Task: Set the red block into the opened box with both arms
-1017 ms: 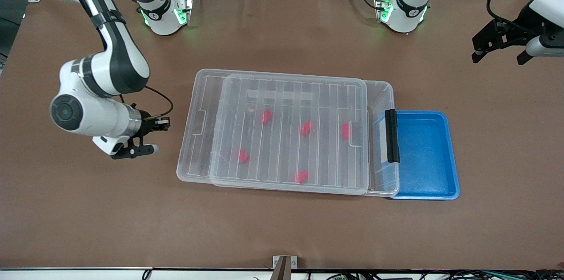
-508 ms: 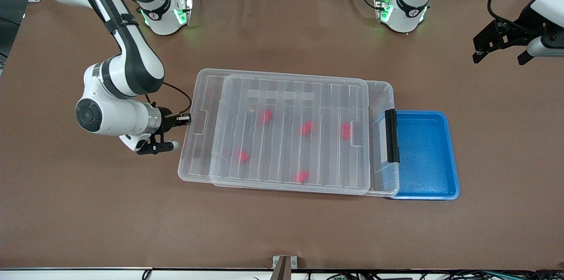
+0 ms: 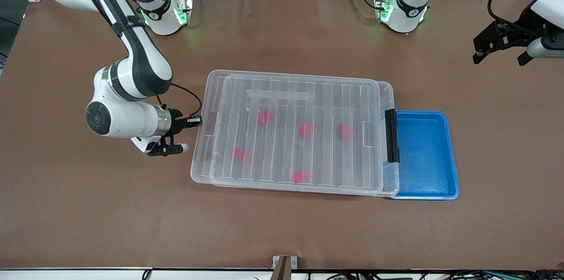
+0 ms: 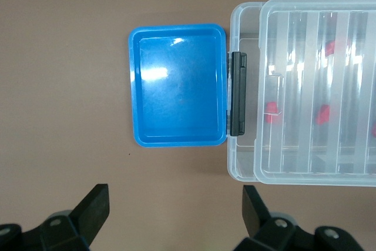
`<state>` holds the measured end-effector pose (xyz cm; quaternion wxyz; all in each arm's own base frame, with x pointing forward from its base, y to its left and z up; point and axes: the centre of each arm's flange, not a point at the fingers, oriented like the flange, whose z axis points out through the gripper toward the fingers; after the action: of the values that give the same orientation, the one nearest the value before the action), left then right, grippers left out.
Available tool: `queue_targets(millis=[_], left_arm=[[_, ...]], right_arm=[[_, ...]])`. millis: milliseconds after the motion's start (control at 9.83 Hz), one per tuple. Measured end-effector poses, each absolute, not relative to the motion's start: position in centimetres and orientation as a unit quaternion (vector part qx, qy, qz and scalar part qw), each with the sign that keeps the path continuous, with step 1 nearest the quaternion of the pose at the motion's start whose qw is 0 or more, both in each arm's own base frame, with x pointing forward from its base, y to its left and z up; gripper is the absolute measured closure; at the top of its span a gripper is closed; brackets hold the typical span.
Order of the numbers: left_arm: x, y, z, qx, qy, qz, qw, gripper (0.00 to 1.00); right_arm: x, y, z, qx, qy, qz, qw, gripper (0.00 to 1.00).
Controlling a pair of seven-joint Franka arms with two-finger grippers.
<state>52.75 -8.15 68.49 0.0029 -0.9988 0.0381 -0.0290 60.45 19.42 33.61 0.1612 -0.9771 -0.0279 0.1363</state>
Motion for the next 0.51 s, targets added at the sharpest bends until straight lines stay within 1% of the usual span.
queue_targets(millis=[102, 203, 305, 407, 508], left_arm=[[53.0, -8.1, 68.2, -0.999, 0.037, -0.026, 0.003, 0.00], [53.1, -8.0, 67.9, -0.999, 0.037, -0.024, 0.003, 0.00], [53.2, -8.0, 67.8, -0.999, 0.037, -0.022, 0.003, 0.00], [53.3, -8.0, 67.7, -0.999, 0.037, -0.022, 0.003, 0.00], [53.3, -8.1, 67.7, -0.999, 0.037, -0.022, 0.003, 0.00]], right_arm=[[61.1, 17.7, 34.7, -0.980, -0.036, 0.135, 0.145, 0.85], [62.2, 14.3, 37.5, -0.985, -0.035, 0.123, 0.119, 0.71], [62.9, 10.3, 42.2, -0.991, -0.023, 0.093, 0.094, 0.57], [62.3, 6.5, 47.8, -0.995, -0.003, 0.058, 0.077, 0.41], [60.7, 3.1, 53.1, -0.998, 0.017, 0.025, 0.060, 0.26]])
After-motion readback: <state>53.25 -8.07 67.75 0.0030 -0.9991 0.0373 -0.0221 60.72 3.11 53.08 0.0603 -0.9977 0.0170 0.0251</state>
